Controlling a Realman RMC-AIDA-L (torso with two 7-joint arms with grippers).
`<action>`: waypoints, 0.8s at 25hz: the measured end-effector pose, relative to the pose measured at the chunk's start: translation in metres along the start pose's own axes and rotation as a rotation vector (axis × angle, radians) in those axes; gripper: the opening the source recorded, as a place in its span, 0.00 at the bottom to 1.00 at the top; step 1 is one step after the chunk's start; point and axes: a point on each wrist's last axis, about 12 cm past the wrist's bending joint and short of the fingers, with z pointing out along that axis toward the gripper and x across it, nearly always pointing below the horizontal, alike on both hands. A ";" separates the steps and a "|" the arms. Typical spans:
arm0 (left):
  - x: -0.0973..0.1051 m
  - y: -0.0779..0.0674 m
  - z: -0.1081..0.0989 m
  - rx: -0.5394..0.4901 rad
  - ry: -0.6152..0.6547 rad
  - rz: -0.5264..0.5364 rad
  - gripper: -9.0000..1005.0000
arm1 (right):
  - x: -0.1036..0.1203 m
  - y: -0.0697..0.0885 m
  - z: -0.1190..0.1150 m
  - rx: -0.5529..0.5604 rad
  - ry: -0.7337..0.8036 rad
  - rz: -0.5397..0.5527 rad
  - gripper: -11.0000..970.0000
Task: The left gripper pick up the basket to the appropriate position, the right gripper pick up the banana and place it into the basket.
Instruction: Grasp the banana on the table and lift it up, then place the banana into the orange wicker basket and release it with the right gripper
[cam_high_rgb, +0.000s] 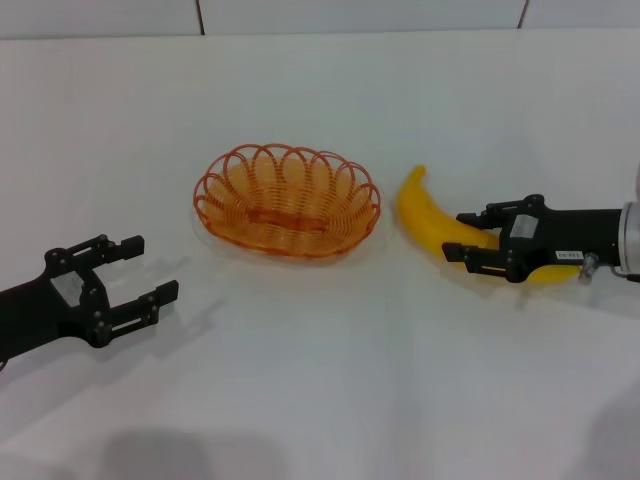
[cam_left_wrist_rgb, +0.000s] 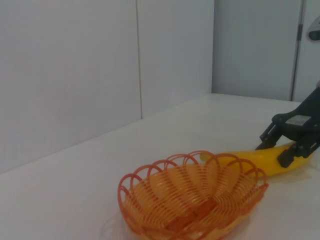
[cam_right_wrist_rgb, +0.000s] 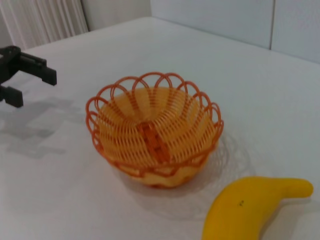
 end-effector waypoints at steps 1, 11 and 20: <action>0.000 0.000 0.000 0.000 0.000 0.000 0.73 | -0.001 -0.001 0.000 0.001 -0.006 -0.001 0.59; 0.000 0.000 0.000 0.001 0.002 0.002 0.73 | -0.018 -0.016 -0.015 0.103 -0.161 0.052 0.52; -0.001 0.002 0.002 -0.002 0.005 0.008 0.73 | -0.059 0.007 0.018 -0.029 -0.339 -0.100 0.55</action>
